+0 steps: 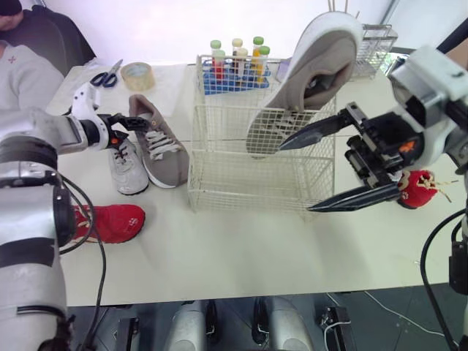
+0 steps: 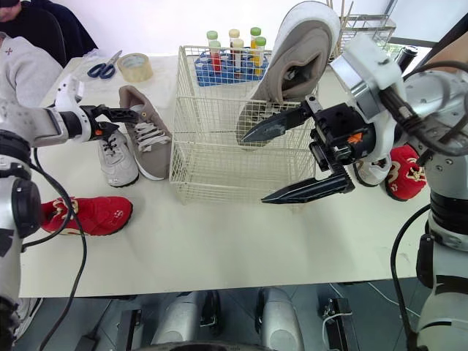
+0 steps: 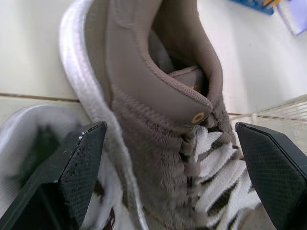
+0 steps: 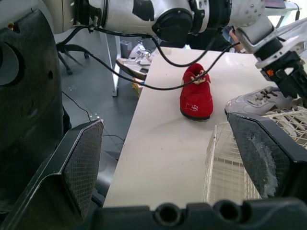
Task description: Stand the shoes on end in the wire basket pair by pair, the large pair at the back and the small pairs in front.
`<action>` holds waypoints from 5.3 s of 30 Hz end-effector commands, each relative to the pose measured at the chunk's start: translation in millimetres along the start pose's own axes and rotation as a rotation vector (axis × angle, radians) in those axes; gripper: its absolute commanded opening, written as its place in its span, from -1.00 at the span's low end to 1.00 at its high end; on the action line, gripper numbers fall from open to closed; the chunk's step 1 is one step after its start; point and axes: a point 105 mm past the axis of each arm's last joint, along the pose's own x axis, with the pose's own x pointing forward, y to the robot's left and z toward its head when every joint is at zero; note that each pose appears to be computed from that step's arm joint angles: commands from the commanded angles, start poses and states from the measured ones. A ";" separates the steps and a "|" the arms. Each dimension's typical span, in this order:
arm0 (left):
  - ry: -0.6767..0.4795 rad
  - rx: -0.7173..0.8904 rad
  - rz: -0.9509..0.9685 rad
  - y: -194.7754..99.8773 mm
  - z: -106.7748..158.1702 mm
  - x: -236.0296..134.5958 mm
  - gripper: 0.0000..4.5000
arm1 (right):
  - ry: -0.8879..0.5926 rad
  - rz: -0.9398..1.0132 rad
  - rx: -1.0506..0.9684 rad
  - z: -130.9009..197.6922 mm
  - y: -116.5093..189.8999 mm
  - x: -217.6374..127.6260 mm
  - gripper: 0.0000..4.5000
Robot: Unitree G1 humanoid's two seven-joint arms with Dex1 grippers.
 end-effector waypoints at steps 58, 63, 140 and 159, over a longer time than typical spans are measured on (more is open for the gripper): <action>-1.277 0.781 -0.648 -263.3 89.8 -78.3 -0.91 | -0.102 -0.871 0.446 -49.6 47.0 -78.2 1.00; -1.293 0.786 -0.659 -270.9 90.0 -79.1 -0.91 | -0.158 -0.911 0.459 -58.2 50.9 -73.9 1.00; -0.473 0.296 -0.590 -197.4 -194.8 -129.7 0.99 | 0.061 -1.720 0.555 -200.5 78.1 -198.6 1.00; -0.440 0.340 -0.532 -194.3 -219.8 -107.4 0.99 | 0.119 -1.919 0.546 -238.7 49.9 -178.8 1.00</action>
